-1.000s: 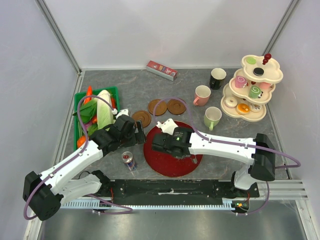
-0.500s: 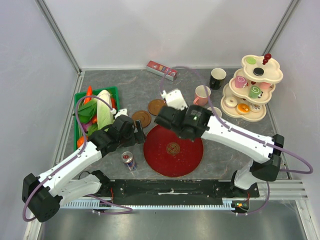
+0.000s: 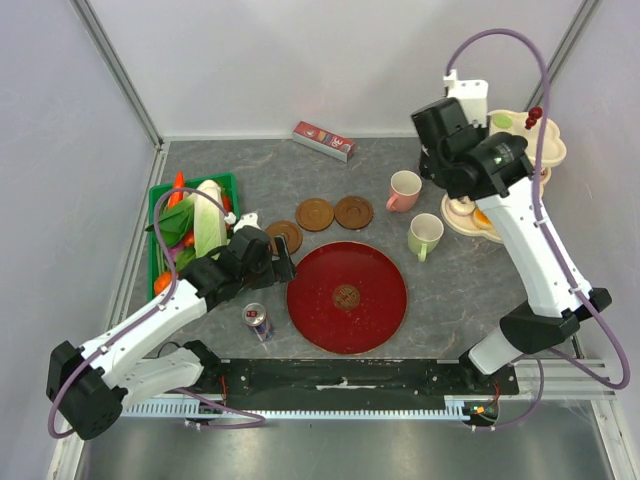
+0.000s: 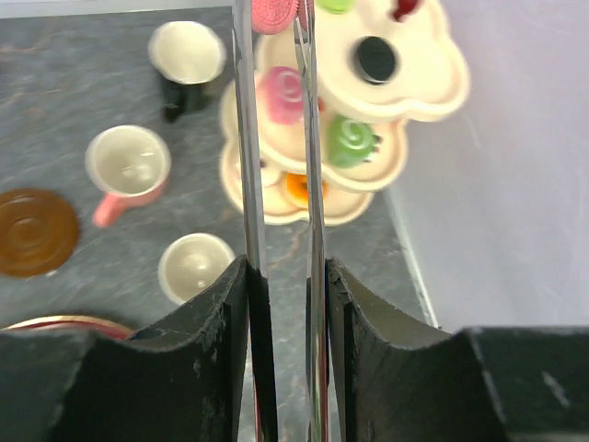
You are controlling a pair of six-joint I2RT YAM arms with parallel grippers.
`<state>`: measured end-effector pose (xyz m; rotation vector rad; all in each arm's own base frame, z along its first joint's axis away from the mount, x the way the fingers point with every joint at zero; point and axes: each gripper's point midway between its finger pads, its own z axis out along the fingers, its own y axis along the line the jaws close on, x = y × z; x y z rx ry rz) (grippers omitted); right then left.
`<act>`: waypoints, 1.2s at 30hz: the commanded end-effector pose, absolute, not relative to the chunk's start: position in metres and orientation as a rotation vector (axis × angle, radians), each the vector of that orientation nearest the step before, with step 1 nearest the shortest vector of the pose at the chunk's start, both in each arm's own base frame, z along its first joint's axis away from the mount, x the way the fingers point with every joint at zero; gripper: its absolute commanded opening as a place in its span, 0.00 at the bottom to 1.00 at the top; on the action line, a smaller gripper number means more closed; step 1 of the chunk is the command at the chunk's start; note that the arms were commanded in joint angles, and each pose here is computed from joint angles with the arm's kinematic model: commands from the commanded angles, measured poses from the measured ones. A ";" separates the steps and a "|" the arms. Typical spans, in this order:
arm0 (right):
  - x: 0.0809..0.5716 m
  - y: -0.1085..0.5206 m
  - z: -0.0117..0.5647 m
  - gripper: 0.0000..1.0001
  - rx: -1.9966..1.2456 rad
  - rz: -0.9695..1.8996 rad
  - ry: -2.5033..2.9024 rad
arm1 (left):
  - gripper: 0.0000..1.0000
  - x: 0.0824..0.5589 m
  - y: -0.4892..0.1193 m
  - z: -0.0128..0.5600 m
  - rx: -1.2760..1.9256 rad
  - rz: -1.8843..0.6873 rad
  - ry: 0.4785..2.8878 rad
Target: Serve the afternoon tea
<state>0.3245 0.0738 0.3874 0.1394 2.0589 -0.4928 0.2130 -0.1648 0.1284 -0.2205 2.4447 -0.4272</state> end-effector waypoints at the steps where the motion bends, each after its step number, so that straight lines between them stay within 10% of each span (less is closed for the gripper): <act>1: 0.314 0.014 0.396 0.43 0.180 -0.654 2.081 | 0.99 0.233 -0.184 0.150 -0.162 -0.507 2.371; 36: 0.337 -0.083 0.351 0.51 0.390 -0.709 2.192 | 0.99 0.252 -0.190 0.140 -0.105 -0.557 2.386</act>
